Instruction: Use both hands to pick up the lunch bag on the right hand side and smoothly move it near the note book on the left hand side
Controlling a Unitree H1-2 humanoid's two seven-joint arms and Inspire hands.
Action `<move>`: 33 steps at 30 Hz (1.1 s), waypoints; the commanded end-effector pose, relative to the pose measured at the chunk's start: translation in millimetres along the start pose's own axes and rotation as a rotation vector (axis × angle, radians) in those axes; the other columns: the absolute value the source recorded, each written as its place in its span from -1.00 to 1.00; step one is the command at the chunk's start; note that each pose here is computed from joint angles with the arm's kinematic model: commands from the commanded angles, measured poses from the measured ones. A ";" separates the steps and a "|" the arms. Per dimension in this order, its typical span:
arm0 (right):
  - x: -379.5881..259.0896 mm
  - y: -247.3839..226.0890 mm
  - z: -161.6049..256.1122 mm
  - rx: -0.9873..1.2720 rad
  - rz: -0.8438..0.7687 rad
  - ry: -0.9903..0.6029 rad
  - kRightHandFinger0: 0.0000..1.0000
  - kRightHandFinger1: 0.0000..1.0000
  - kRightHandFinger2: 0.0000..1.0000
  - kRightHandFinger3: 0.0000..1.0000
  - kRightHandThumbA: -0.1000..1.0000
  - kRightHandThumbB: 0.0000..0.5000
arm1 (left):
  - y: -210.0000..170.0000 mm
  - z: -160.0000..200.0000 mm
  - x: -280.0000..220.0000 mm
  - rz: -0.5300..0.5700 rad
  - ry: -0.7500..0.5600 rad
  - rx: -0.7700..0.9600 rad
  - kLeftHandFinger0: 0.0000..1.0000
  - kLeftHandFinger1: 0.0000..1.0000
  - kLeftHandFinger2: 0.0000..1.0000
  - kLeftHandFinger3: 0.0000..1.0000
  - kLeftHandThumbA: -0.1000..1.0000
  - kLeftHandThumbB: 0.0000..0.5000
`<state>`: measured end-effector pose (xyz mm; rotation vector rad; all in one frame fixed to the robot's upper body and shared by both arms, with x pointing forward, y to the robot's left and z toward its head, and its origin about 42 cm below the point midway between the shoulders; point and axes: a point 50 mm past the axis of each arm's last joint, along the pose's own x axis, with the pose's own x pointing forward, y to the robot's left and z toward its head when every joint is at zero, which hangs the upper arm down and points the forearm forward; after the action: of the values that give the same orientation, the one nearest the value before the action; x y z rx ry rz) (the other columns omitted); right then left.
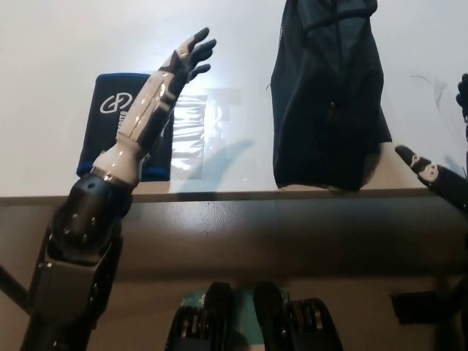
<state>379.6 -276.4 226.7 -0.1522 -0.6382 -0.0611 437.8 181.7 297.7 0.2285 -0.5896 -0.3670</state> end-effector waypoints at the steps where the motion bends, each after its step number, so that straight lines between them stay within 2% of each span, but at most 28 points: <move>1: 31.8 2.5 5.8 0.091 -0.029 -0.042 1.00 1.00 1.00 1.00 1.00 -0.22 | -3.5 13.3 29.8 -0.031 -0.028 0.013 1.00 1.00 1.00 1.00 1.00 0.51; 4: 45.3 7.9 2.1 0.121 -0.029 -0.032 1.00 1.00 1.00 1.00 1.00 -0.20 | -6.7 13.4 39.4 -0.035 -0.028 0.048 1.00 1.00 1.00 1.00 1.00 0.43; 10: 75.6 19.1 -7.1 0.189 -0.065 0.003 1.00 1.00 1.00 1.00 1.00 -0.20 | -14.4 7.5 60.0 -0.047 -0.012 0.056 1.00 1.00 1.00 1.00 1.00 0.48; 12: 84.4 21.3 -10.2 0.198 -0.076 0.031 1.00 1.00 1.00 1.00 1.00 -0.05 | -17.5 5.3 67.2 -0.053 0.010 0.036 1.00 1.00 1.00 1.00 1.00 0.57; 14: 90.9 24.4 -12.2 0.204 -0.076 0.022 1.00 1.00 1.00 1.00 1.00 -0.18 | -19.9 2.7 74.1 -0.069 0.018 0.031 1.00 1.00 1.00 1.00 1.00 0.58; 16: 96.4 28.4 -13.2 0.232 -0.078 0.024 1.00 1.00 1.00 1.00 1.00 -0.10 | -20.8 -0.2 80.0 -0.080 0.023 0.035 1.00 1.00 1.00 1.00 1.00 0.51; 23: 111.7 37.2 -13.8 0.289 -0.081 0.031 1.00 1.00 1.00 1.00 1.00 0.06 | -29.8 -10.4 106.7 -0.112 0.068 0.026 1.00 1.00 1.00 1.00 1.00 0.55; 24: 113.2 38.5 -14.1 0.299 -0.074 0.030 1.00 1.00 1.00 1.00 1.00 0.04 | -33.5 -13.6 112.2 -0.116 0.079 -0.005 1.00 1.00 1.00 1.00 1.00 0.60; 25: 114.1 39.3 -14.3 0.318 -0.071 0.035 1.00 1.00 1.00 1.00 1.00 0.03 | -37.1 -16.3 116.1 -0.114 0.089 -0.028 1.00 1.00 1.00 1.00 1.00 0.80; 27: 116.6 43.5 -13.5 0.342 -0.079 0.041 1.00 1.00 1.00 1.00 1.00 0.01 | -43.2 -18.4 124.4 -0.118 0.096 -0.020 1.00 1.00 1.00 1.00 1.00 0.95; 28: 117.2 44.2 -13.6 0.344 -0.078 0.042 1.00 1.00 1.00 1.00 1.00 0.01 | -44.3 -18.9 125.9 -0.119 0.096 -0.018 1.00 1.00 1.00 1.00 1.00 0.95; 29: 117.5 46.0 -13.2 0.358 -0.077 0.045 1.00 1.00 1.00 1.00 1.00 -0.10 | -48.3 -20.8 127.5 -0.126 0.100 -0.010 1.00 1.00 1.00 1.00 1.00 0.93; 31: 119.1 49.1 -12.4 0.375 -0.074 0.046 1.00 1.00 1.00 1.00 1.00 -0.14 | -52.6 -23.4 129.9 -0.131 0.104 -0.005 1.00 1.00 1.00 1.00 1.00 0.93; 33: 121.4 53.6 -12.8 0.401 -0.073 0.052 1.00 1.00 1.00 1.00 1.00 -0.13 | -59.2 -26.9 131.7 -0.143 0.119 -0.030 1.00 1.00 1.00 1.00 1.00 0.84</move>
<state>476.7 -236.8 250.0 0.1859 -0.5349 -0.0502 533.7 95.8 289.3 0.2629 -0.3288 -0.4762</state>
